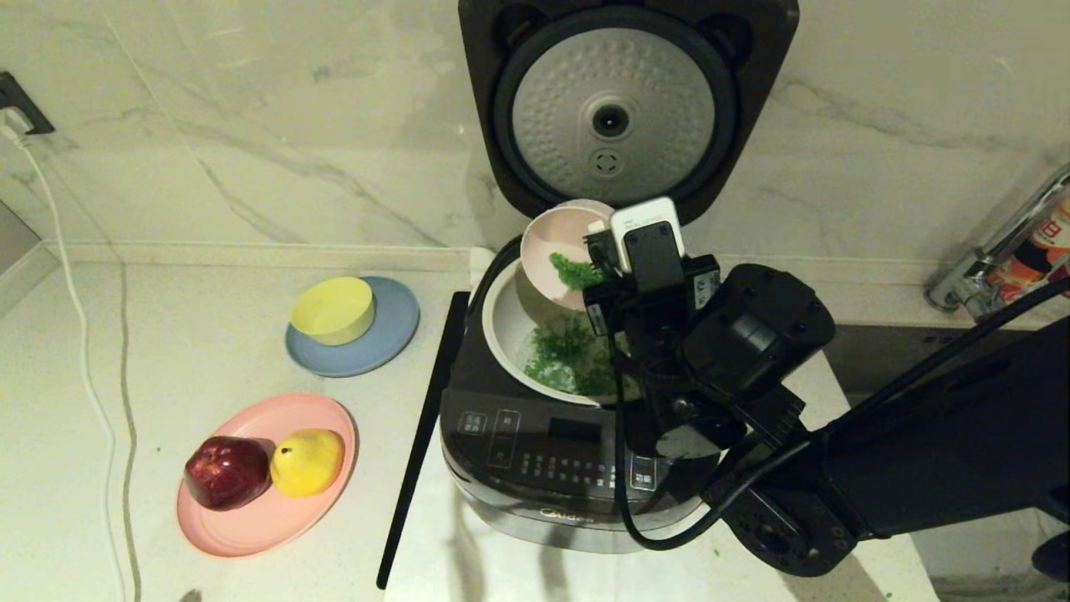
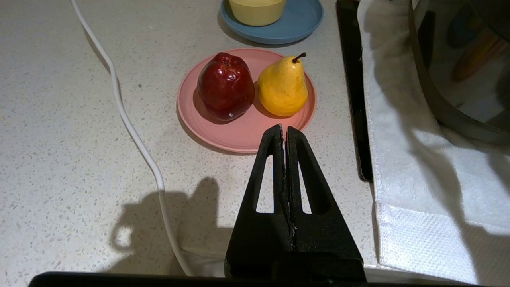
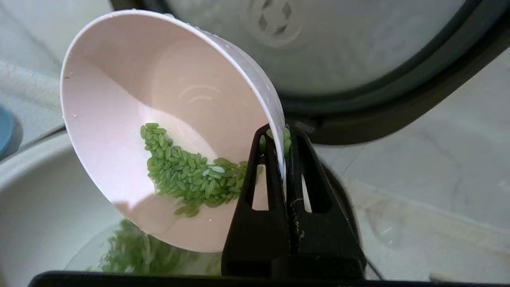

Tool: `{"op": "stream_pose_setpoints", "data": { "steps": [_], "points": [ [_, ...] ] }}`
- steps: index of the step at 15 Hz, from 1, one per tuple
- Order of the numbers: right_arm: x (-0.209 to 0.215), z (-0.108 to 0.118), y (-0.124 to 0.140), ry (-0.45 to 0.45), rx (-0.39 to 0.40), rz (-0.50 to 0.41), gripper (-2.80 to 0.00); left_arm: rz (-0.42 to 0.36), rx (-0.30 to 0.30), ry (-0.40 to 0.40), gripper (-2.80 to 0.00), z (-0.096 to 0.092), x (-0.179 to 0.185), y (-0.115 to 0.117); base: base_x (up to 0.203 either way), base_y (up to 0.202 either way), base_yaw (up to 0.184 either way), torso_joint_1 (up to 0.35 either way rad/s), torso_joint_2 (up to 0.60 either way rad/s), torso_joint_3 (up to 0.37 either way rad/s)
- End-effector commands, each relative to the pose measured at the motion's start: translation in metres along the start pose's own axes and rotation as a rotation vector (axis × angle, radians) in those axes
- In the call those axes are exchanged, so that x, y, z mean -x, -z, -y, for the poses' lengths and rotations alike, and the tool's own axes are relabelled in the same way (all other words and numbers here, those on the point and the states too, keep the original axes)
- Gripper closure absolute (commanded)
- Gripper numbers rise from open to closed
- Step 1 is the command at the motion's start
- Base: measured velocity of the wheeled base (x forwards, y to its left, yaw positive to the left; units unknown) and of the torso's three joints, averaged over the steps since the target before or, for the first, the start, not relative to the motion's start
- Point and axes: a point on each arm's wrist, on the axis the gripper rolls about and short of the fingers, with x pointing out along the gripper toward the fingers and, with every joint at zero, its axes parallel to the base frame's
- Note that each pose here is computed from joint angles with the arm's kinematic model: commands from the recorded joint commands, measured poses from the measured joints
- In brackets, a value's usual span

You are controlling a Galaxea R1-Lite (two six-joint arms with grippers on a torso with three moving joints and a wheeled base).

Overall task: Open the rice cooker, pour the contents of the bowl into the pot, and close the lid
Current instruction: Pour the water from the bowl into the rice cooker

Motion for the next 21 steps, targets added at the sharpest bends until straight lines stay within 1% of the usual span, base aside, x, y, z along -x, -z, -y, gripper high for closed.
{"op": "stream_pose_setpoints", "data": {
  "steps": [1, 4, 6, 9, 11, 12, 13, 15, 16, 19, 21],
  "points": [
    [0.0, 0.0, 0.0, 0.017, 0.007, 0.034, 0.0, -0.01, 0.0, -0.001, 0.0, 0.0, -0.001, 0.003, 0.0, 0.0, 0.0, 0.0, 0.0, 0.0],
    [0.0, -0.001, 0.001, 0.022, 0.03, 0.065, 0.0, -0.009, 0.0, -0.001, 0.0, 0.0, -0.001, 0.002, 0.0, 0.0, 0.0, 0.0, 0.0, 0.0],
    [0.0, 0.002, -0.004, 0.027, 0.023, 0.075, 0.0, -0.01, 0.0, 0.0, 0.0, 0.0, -0.001, 0.003, 0.0, 0.0, 0.0, 0.0, 0.0, 0.0],
    [-0.001, 0.002, -0.004, 0.029, 0.026, 0.073, 0.0, -0.009, 0.0, -0.001, 0.0, 0.0, -0.001, 0.002, 0.0, 0.0, 0.0, 0.0, 0.0, 0.0],
    [-0.003, 0.006, -0.014, 0.052, 0.008, 0.084, 0.0, -0.01, 0.0, -0.001, 0.0, 0.0, -0.001, 0.003, 0.0, 0.0, 0.0, 0.0, 0.0, 0.0],
    [-0.005, 0.009, -0.02, 0.06, 0.011, 0.071, 0.0, -0.01, 0.0, -0.001, 0.0, 0.0, -0.001, 0.003, 0.0, 0.0, 0.0, 0.0, 0.0, 0.0],
    [-0.007, 0.013, -0.025, 0.064, 0.019, 0.04, 0.0, -0.01, 0.0, -0.001, 0.0, 0.0, -0.001, 0.002, 0.0, 0.0, 0.0, 0.0, 0.0, 0.0],
    [-0.013, 0.016, -0.035, 0.062, -0.011, -0.034, 0.0, -0.01, 0.0, -0.001, 0.0, 0.0, -0.001, 0.003, 0.0, 0.0, 0.0, 0.0, 0.0, 0.0],
    [-0.016, 0.017, -0.039, 0.05, -0.025, -0.086, 0.0, -0.01, 0.001, -0.001, 0.0, 0.0, -0.001, 0.002, 0.0, 0.0, 0.0, 0.0, 0.0, 0.0],
    [-0.028, 0.026, -0.051, 0.016, -0.094, -0.284, 0.0, -0.009, 0.0, 0.0, 0.0, 0.0, -0.001, 0.002, 0.0, 0.0, 0.0, 0.0, 0.0, 0.0],
    [-0.034, 0.037, -0.063, 0.004, -0.18, -0.424, 0.0, -0.01, 0.001, -0.001, 0.0, 0.0, -0.001, 0.003, 0.0, 0.0, 0.0, 0.0, 0.0, 0.0]
  ]
}}
